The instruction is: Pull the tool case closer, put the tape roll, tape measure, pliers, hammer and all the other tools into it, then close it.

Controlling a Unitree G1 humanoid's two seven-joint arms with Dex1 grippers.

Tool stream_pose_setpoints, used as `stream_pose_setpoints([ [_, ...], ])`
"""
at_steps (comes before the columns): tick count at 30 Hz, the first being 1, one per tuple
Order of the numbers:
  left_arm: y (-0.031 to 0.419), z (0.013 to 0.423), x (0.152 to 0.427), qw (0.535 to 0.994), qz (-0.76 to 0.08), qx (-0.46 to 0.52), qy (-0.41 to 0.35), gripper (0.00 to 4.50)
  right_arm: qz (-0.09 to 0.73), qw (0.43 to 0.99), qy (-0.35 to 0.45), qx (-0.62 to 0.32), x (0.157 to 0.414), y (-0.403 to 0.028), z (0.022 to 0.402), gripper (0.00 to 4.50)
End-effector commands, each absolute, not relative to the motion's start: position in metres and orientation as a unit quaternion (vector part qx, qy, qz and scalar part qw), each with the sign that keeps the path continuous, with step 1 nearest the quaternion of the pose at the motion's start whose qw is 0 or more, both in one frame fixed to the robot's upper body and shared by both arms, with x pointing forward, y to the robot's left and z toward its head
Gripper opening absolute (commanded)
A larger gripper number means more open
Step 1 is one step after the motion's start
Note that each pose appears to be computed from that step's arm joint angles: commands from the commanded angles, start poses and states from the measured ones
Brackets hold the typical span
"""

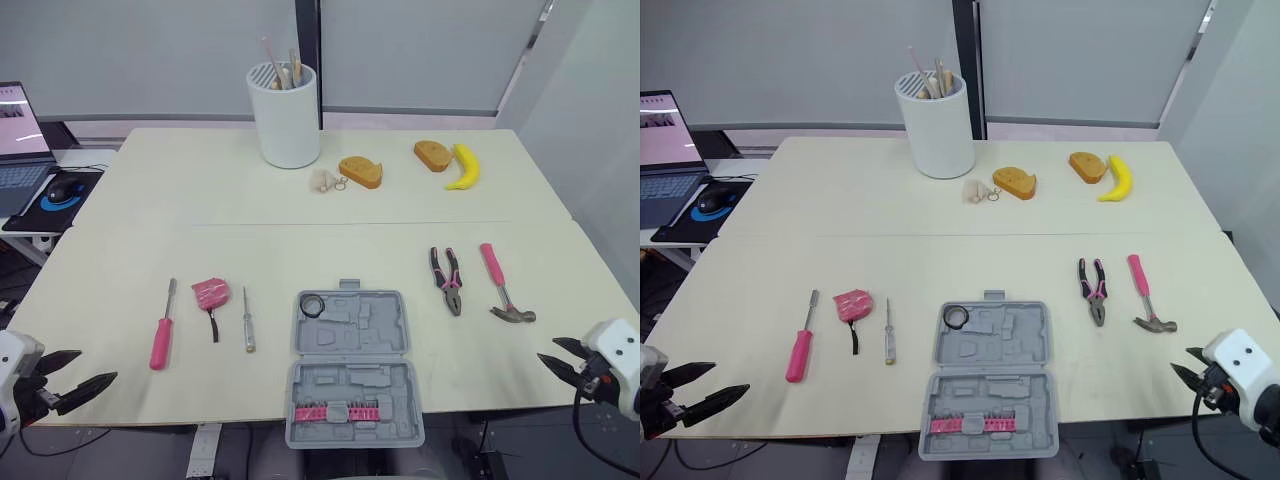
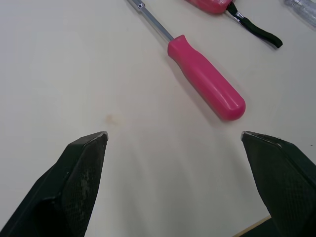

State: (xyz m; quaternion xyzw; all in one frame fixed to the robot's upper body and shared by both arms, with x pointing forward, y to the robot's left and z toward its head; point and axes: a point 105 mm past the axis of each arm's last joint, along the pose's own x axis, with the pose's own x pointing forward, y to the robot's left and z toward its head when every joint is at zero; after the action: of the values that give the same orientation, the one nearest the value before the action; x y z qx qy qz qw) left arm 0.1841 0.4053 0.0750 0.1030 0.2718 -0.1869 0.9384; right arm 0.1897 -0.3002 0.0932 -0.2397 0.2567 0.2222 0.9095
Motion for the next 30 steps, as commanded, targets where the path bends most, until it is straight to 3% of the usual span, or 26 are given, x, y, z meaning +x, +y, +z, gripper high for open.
stream_pose_setpoints([
  [1,0.405,0.083,0.186,0.943,-0.179,0.111,0.256,4.5,0.217,0.915,0.236,-0.244,0.191,-0.303,0.103,3.08],
  [5,0.403,0.084,0.187,0.944,-0.177,0.111,0.254,4.5,0.216,0.912,0.237,-0.255,0.192,-0.307,0.102,4.32],
  [6,0.403,0.085,0.187,0.945,-0.176,0.111,0.254,4.5,0.219,0.911,0.235,-0.258,0.193,-0.307,0.103,4.42],
  [11,0.391,0.087,0.19,0.949,-0.175,0.102,0.24,4.5,0.28,0.897,0.176,-0.292,0.216,-0.277,0.124,4.42],
  [20,0.323,0.088,0.197,0.974,-0.138,0.044,0.177,4.5,0.528,0.798,0.075,-0.282,0.235,-0.156,0.173,4.42],
  [30,0.263,0.077,0.226,0.99,0.014,-0.028,0.138,4.5,0.613,0.742,0.051,-0.267,0.247,-0.104,0.181,4.42],
])
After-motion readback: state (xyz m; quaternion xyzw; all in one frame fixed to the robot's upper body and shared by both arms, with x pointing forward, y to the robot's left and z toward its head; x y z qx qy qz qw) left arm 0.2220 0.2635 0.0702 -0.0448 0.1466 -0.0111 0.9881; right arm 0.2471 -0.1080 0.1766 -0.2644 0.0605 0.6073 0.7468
